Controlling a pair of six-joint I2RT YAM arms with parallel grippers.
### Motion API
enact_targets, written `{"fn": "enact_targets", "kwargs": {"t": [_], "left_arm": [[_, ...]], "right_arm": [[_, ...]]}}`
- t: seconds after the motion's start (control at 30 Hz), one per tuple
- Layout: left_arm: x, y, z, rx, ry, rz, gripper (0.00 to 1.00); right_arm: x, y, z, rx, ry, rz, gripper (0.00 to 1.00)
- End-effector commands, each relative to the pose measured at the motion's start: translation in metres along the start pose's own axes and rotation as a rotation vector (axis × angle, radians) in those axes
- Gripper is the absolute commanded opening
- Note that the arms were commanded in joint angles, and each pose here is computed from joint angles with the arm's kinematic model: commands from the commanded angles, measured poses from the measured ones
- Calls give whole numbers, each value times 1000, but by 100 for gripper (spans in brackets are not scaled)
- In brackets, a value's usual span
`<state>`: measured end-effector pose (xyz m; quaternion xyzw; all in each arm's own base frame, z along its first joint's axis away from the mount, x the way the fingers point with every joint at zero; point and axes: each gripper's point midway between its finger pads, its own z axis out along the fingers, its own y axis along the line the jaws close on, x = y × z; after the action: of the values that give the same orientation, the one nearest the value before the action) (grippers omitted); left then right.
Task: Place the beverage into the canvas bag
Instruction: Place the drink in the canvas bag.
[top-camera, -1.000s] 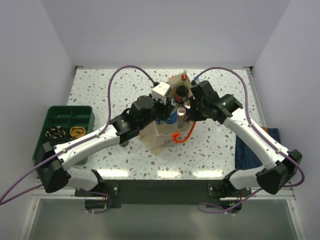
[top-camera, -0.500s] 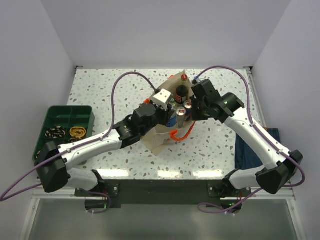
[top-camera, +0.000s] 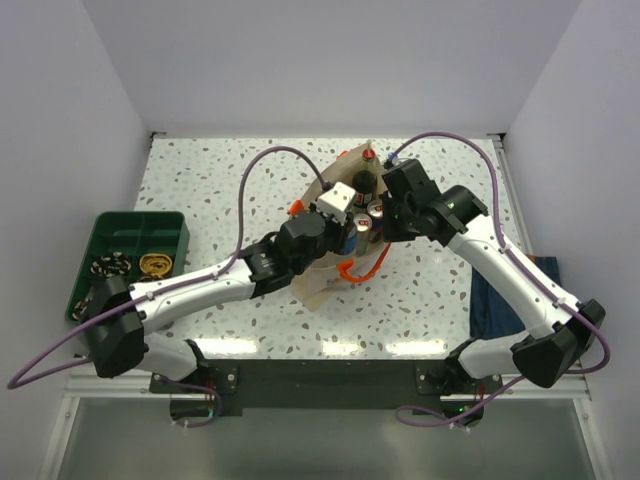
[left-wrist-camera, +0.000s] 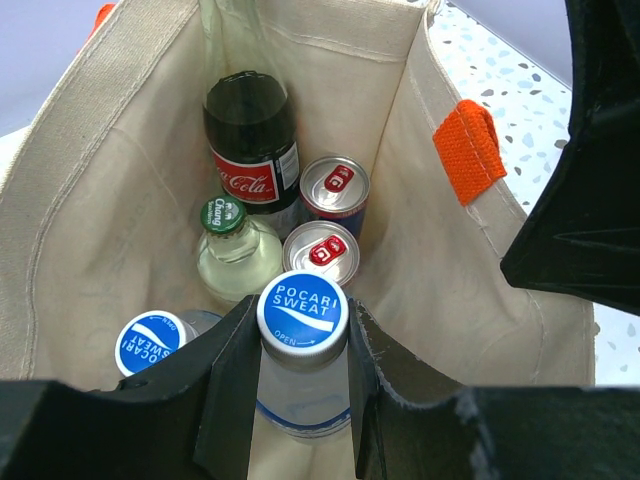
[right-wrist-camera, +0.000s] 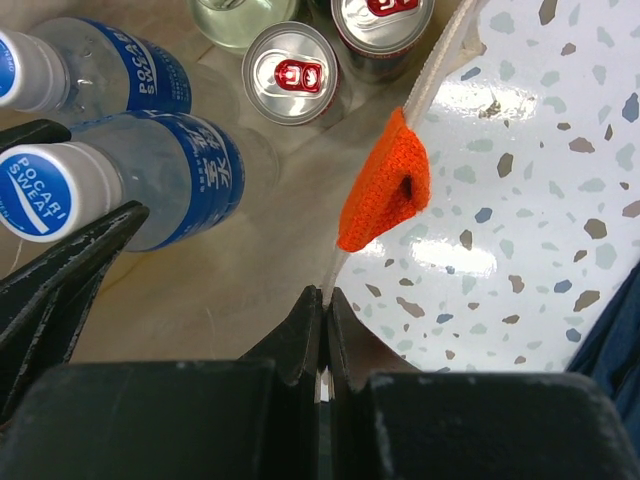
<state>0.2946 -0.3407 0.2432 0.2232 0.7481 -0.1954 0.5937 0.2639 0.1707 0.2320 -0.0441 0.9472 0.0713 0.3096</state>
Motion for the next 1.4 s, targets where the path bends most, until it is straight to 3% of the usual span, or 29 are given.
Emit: {"fn": "enact_targets", "kwargs": {"t": [0.0, 0.47, 0.67, 1.37], "left_arm": [[-48, -4, 2, -38, -127, -54, 0], [-64, -2, 0, -141, -69, -77, 0], [-61, -5, -3, -140, 28, -67, 0], [-23, -9, 5, -134, 105, -87, 0]], "right_arm": [[-17, 2, -17, -24, -67, 20, 0], [-16, 3, -15, -25, -66, 15, 0], [-16, 4, -13, -32, -66, 15, 0], [-15, 3, -15, -35, -69, 15, 0]]}}
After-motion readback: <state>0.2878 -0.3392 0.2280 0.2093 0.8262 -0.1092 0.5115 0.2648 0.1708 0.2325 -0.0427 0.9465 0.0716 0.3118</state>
